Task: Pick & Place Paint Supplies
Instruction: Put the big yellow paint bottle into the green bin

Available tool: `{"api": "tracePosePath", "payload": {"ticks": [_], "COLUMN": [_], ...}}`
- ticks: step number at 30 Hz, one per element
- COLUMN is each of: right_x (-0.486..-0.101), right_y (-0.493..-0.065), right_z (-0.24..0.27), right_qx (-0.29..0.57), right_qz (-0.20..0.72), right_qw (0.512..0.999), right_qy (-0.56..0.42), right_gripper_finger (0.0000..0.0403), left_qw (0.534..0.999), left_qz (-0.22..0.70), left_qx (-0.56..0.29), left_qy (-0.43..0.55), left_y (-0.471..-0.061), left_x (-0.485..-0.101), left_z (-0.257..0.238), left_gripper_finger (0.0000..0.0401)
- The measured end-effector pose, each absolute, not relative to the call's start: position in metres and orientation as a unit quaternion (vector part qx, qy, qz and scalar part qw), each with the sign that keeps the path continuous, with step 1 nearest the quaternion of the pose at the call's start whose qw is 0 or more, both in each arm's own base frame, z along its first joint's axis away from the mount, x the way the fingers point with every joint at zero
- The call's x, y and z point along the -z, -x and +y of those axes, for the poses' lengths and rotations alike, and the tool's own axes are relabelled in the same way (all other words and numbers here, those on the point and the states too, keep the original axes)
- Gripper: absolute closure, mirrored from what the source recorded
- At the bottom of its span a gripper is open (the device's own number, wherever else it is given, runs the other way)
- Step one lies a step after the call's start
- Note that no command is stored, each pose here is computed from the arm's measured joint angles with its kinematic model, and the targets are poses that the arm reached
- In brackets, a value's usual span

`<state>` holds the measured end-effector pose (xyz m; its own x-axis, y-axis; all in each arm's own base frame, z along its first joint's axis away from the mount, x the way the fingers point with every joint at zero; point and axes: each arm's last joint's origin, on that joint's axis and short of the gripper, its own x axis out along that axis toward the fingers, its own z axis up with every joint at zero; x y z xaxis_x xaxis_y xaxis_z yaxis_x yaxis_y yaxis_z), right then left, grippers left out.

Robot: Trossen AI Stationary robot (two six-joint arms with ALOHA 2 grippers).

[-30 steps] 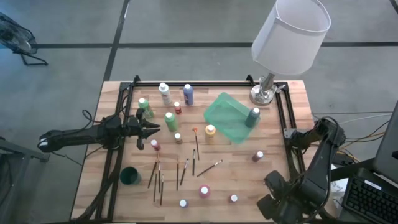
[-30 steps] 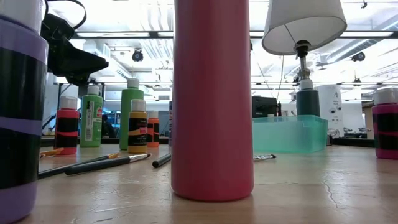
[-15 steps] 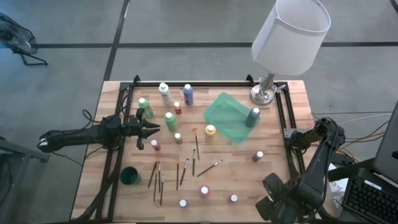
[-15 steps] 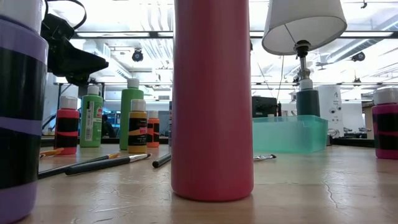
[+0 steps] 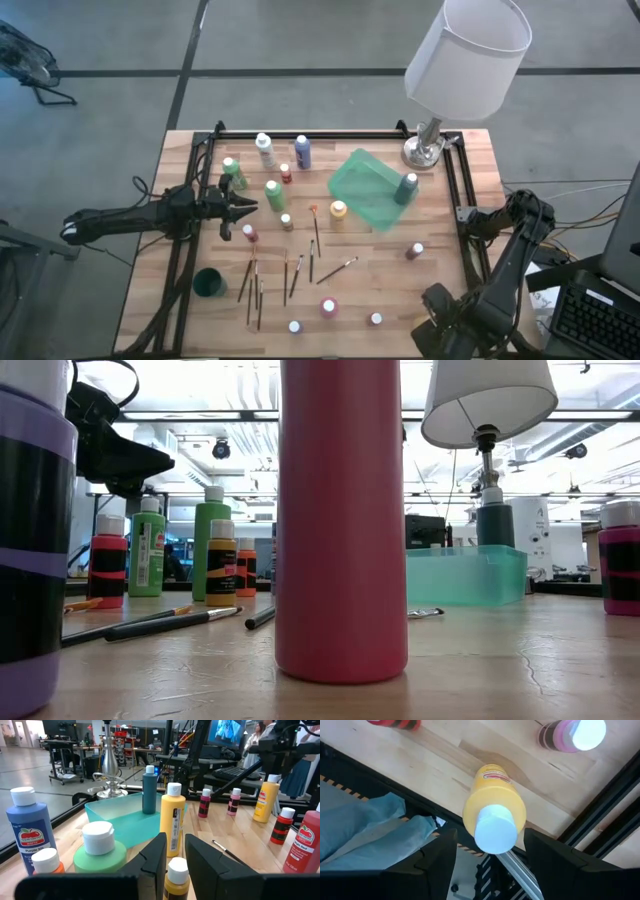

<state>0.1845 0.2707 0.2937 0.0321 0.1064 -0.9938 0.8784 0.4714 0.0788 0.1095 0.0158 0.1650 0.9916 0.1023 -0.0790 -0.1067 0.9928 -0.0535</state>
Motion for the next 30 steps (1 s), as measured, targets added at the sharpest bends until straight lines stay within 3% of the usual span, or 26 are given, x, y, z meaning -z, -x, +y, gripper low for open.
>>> {"api": "tracePosePath", "payload": {"ticks": [6,30], "right_x": [-0.290,-0.280], "right_y": [-0.184,-0.184], "right_z": [0.270,0.269], "right_qx": [0.329,0.332], "right_qz": [0.616,0.619], "right_qw": [0.597,0.596], "right_qy": [-0.395,-0.390], "right_gripper_finger": [0.0172,0.0285], "left_qw": [0.997,0.997], "left_qz": [0.038,0.038], "left_qx": [-0.052,-0.052], "left_qy": [0.029,0.029], "left_y": [-0.110,-0.110], "left_x": [-0.165,-0.165], "left_z": [0.016,0.016], "left_gripper_finger": [0.0325,0.0325]}}
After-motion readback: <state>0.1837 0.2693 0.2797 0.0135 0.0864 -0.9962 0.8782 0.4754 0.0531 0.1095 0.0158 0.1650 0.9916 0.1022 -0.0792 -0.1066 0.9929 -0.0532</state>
